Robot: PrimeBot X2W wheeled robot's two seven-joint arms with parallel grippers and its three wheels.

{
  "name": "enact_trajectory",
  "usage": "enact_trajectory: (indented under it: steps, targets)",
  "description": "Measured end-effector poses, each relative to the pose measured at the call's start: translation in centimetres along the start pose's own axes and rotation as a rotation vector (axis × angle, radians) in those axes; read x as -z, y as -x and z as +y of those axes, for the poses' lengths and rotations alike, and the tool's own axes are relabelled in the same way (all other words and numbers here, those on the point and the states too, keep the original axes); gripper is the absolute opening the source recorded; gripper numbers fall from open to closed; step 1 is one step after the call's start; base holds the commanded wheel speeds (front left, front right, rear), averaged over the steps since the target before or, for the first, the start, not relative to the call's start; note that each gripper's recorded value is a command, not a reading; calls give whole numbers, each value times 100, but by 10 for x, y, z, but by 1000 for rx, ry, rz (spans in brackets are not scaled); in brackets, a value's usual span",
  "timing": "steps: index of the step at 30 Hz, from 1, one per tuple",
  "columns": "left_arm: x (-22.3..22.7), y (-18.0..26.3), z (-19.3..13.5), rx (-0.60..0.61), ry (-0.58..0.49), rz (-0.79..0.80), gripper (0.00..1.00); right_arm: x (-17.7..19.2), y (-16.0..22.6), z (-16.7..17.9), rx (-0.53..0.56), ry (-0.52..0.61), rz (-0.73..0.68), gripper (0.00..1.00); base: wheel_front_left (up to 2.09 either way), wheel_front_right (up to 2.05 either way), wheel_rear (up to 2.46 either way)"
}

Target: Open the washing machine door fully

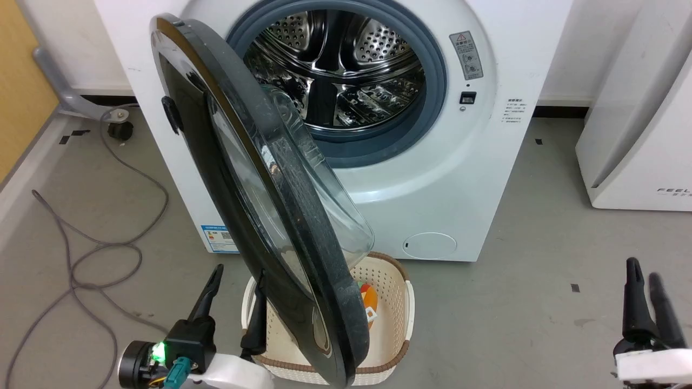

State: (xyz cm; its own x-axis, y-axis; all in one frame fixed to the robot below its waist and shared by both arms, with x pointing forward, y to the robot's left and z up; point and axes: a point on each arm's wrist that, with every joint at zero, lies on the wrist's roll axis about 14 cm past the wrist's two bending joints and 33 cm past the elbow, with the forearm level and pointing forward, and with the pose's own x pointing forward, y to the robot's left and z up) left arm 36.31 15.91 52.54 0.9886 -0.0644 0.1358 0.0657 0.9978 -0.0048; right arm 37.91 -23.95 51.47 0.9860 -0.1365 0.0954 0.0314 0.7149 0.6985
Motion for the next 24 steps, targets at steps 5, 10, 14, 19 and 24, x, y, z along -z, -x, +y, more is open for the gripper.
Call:
enact_trajectory:
  steps: [5, 10, 14, 19, 24]
  targets:
    - [0, 0, 2, -5, 0, 1, 100, -14, 7, 30, -87, 286, -79, 100, 0, 0, 0]
    - [1, 0, 4, -9, 0, 2, 100, -14, 11, 61, -185, 520, -81, 100, 0, 0, 0]
    - [2, 0, 4, -9, 0, 6, 100, 4, 17, 75, -235, 652, -20, 100, 0, 0, 0]
    - [4, 0, 3, -8, 1, 12, 100, 25, 26, 68, -235, 716, 71, 100, 0, 0, 0]
    - [6, 0, 3, -4, 2, 18, 100, 41, 31, 55, -215, 710, 132, 100, 0, 0, 0]
